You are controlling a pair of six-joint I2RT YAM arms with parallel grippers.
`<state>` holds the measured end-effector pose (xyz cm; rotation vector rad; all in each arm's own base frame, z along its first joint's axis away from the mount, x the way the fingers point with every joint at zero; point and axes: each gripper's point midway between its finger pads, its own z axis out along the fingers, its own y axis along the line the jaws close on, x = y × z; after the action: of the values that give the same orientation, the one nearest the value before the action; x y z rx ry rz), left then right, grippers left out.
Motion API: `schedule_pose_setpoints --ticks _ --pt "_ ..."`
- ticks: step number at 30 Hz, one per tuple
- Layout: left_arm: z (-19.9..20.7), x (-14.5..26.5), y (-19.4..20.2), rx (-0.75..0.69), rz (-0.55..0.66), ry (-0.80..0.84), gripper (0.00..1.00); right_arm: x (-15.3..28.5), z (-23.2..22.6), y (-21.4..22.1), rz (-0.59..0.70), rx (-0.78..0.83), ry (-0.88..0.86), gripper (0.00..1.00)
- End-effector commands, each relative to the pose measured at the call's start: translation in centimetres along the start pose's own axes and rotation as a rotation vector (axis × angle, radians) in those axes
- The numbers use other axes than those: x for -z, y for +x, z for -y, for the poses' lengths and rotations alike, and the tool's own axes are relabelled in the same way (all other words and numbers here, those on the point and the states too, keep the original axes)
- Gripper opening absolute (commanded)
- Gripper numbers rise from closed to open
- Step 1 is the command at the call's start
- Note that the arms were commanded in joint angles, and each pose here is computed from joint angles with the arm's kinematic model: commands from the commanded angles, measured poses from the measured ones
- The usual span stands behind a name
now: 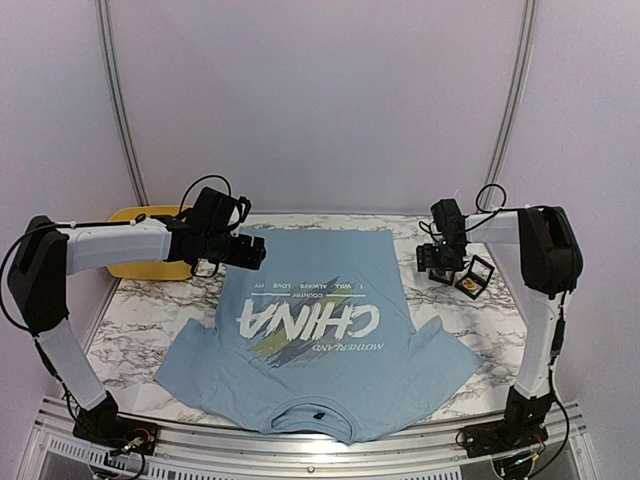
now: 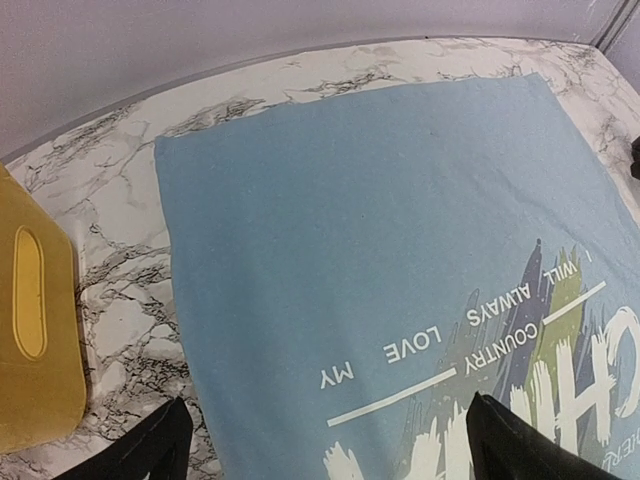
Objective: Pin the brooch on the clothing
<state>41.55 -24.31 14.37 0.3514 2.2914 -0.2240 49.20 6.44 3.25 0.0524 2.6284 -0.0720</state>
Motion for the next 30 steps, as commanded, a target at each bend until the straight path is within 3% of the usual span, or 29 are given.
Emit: schedule_pose_setpoints --ticks 1,16,21,30 --pt "0.8 0.4 -0.4 -0.030 0.014 0.030 0.99 0.1 -1.2 -0.2 0.005 -0.015 -0.063 0.82" --pt "0.8 0.6 -0.4 -0.062 0.013 0.020 0.99 1.3 -1.3 0.7 0.002 -0.013 -0.100 0.42" --pt "0.7 0.7 -0.4 -0.068 0.014 0.015 0.99 2.0 -1.5 0.2 0.019 -0.002 -0.109 0.35" --pt "0.9 1.1 -0.7 -0.081 0.025 0.028 0.99 3.6 -2.4 -0.1 0.055 0.029 -0.181 0.33"
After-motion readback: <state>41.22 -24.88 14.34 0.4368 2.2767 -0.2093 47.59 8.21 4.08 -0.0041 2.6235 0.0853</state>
